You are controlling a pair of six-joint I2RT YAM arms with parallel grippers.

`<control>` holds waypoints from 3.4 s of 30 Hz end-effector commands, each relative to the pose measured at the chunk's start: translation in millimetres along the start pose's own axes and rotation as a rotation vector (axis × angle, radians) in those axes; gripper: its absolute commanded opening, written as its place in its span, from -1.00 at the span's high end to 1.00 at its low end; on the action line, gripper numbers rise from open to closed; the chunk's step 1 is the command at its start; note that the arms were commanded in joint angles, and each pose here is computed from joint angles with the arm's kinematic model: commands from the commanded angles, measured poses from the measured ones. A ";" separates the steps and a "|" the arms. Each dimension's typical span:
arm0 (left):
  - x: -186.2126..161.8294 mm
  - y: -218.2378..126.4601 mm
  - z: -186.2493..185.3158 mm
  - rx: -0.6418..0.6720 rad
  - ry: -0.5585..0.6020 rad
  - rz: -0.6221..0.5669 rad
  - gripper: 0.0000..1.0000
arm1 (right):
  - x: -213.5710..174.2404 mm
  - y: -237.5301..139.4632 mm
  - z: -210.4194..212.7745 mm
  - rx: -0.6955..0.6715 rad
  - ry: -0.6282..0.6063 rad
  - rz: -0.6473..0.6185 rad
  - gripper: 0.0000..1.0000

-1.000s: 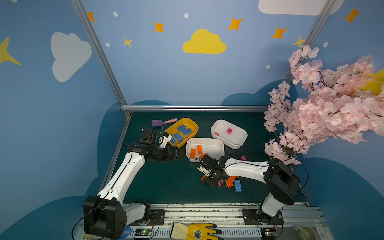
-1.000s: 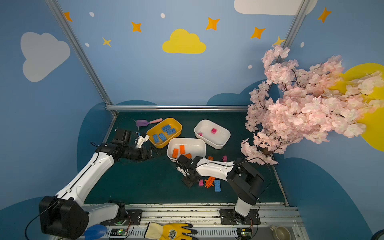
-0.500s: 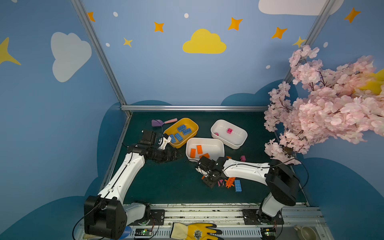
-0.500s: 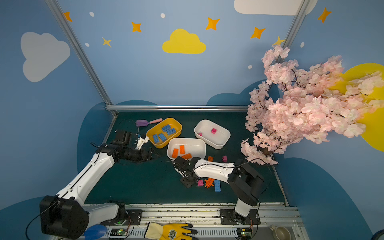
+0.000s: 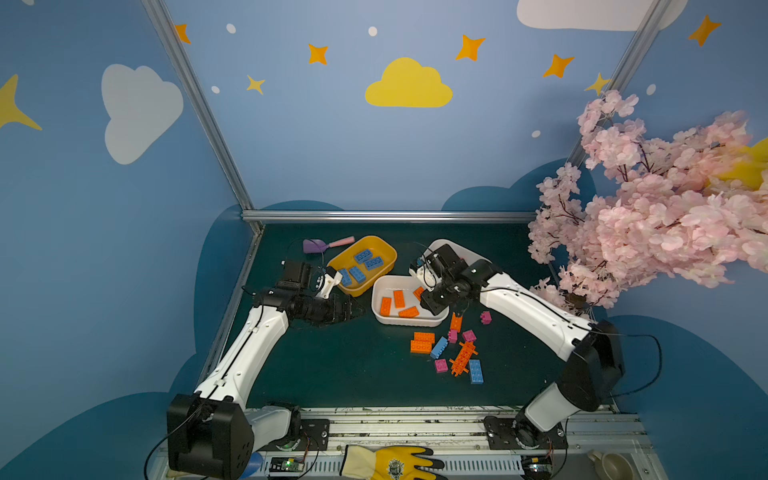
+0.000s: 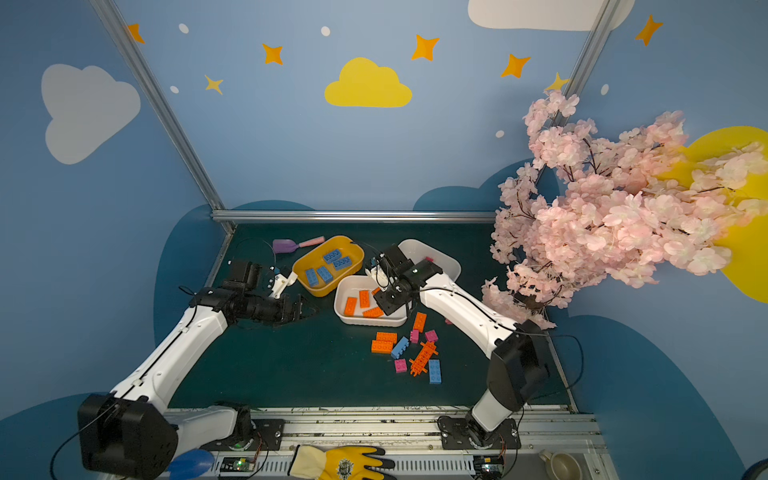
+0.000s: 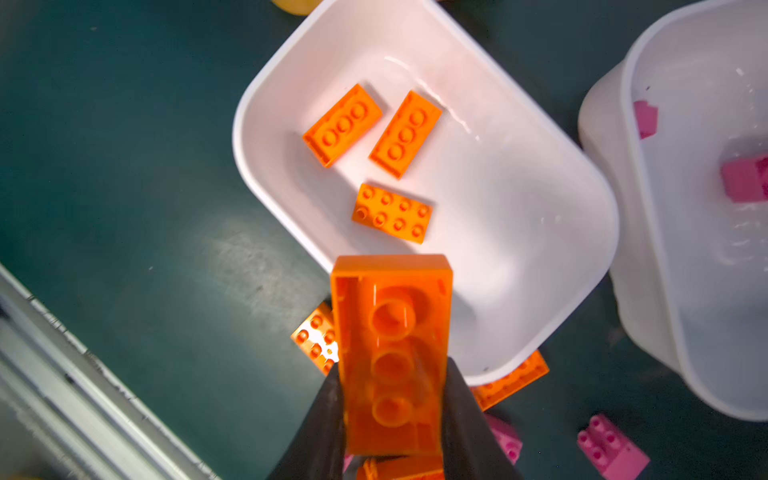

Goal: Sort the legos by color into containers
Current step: 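Carry the orange brick into the nearer white bin and release it, then move the right gripper down to another orange brick in the pile, then grasp the orange brick with the right gripper and lift it over the nearer white bin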

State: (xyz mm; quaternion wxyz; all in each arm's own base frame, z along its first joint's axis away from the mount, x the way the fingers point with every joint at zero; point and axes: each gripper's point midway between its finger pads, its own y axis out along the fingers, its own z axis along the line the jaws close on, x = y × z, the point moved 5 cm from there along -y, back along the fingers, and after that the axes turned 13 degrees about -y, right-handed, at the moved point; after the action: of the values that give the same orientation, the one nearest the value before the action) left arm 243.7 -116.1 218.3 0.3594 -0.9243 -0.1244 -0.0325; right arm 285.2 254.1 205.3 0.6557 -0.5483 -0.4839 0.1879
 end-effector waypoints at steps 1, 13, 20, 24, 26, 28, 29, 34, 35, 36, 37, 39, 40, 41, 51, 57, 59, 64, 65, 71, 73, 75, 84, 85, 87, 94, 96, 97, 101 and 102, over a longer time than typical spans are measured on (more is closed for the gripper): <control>2.6 -10.5 -14.0 -0.041 0.029 -0.026 -0.99 | 6.5 19.3 -14.0 0.044 -0.020 0.069 0.53; -1.3 -6.2 -8.8 -0.045 0.004 -0.012 -0.99 | 13.4 107.0 -27.2 0.072 0.254 0.204 0.64; -2.5 -3.0 -5.8 -0.051 -0.012 -0.007 -0.99 | 19.0 119.3 -28.2 0.041 0.302 0.185 0.07; -3.6 -3.2 -5.0 -0.049 -0.013 -0.007 -0.99 | 26.2 91.5 -13.9 0.096 0.254 0.105 -0.22; -4.7 -2.9 -4.3 -0.047 -0.014 -0.005 -0.99 | 24.6 71.5 -2.2 0.137 0.197 0.058 -0.25; -5.5 -2.3 -3.4 -0.049 -0.017 -0.003 -0.99 | 16.5 52.5 8.9 0.166 0.128 0.025 -0.28; -5.9 -2.0 -2.9 -0.049 -0.016 -0.003 -1.00 | 9.0 43.0 14.7 0.179 0.085 0.014 -0.30; -8.7 -0.2 0.2 -0.048 -0.021 0.002 -0.99 | -41.3 16.8 45.7 0.230 -0.161 0.055 -0.36; -9.4 0.2 0.8 -0.046 -0.019 0.004 -0.99 | -52.9 15.8 53.6 0.242 -0.213 0.084 -0.37; -9.6 0.7 1.8 -0.044 -0.021 0.006 -1.00 | -65.2 16.9 60.7 0.248 -0.261 0.121 -0.37; -10.0 1.2 2.2 -0.043 -0.020 0.008 -1.00 | -74.0 18.7 65.4 0.249 -0.328 0.145 -0.38; -10.4 1.7 3.2 -0.040 -0.022 0.011 -0.99 | -87.3 25.6 74.8 0.249 -0.394 0.186 -0.38; -10.3 1.9 3.5 -0.039 -0.022 0.012 -0.99 | -89.6 29.5 76.4 0.245 -0.410 0.192 -0.38; -10.3 1.9 3.3 -0.040 -0.023 0.013 -0.99 | -90.7 34.1 78.1 0.239 -0.425 0.198 -0.38; -12.8 0.4 5.4 -0.022 -0.021 0.017 -0.99 | -81.2 75.7 72.0 0.163 -0.498 0.232 -0.37; -12.5 1.9 6.9 -0.019 -0.021 0.022 -0.99 | -80.1 86.8 74.7 0.184 -0.506 0.232 -0.32; -12.0 2.6 7.3 -0.018 -0.021 0.024 -0.99 | -82.0 90.2 77.6 0.199 -0.514 0.247 -0.28; -12.6 3.4 8.2 -0.017 -0.025 0.029 -0.99 | -83.0 86.9 88.6 0.239 -0.520 0.244 -0.19; -12.6 3.2 8.2 -0.017 -0.025 0.028 -0.99 | -83.6 85.9 90.3 0.243 -0.520 0.248 -0.17; -12.7 3.5 8.4 -0.017 -0.025 0.028 -0.99 | -86.9 86.4 99.1 0.247 -0.525 0.262 -0.03; -12.7 3.5 8.5 -0.016 -0.026 0.028 -0.99 | -88.1 89.9 99.9 0.242 -0.524 0.273 -0.02; -12.7 3.5 8.5 -0.016 -0.025 0.028 -0.99 | -90.7 93.6 100.1 0.240 -0.520 0.289 0.00; -12.9 4.3 9.4 -0.016 -0.028 0.028 -0.99 | -89.1 103.8 95.3 0.196 -0.505 0.323 0.24; -12.8 4.8 9.6 -0.015 -0.030 0.031 -1.00 | -87.5 102.4 94.8 0.192 -0.501 0.322 0.37; -12.3 3.5 8.2 -0.015 -0.025 0.030 -0.99 | -82.6 95.5 93.4 0.189 -0.490 0.310 0.53; -11.4 -1.9 2.2 -0.022 -0.013 0.021 -0.99 | -44.2 33.3 77.5 0.196 -0.382 0.094 0.64; -10.8 -3.1 -0.1 -0.030 -0.011 0.018 -0.99 | -32.7 20.2 65.8 0.184 -0.346 0.062 0.64; -10.3 -3.5 -0.9 -0.032 -0.008 0.016 -1.00 | -26.2 15.5 58.0 0.176 -0.327 0.051 0.64; -8.4 -3.7 -2.7 -0.038 -0.005 0.012 -0.99 | -3.9 15.0 28.5 0.130 -0.284 0.046 0.64; -7.6 -4.0 -3.3 -0.039 -0.005 0.010 -0.99 | -1.4 18.9 22.2 0.115 -0.288 0.058 0.64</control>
State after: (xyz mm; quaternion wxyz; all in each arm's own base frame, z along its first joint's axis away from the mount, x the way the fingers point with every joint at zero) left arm 233.0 -116.3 209.6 0.3519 -0.9285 -0.1179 -0.0141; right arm 262.8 276.2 198.9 0.6004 -0.4744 -0.5760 0.2876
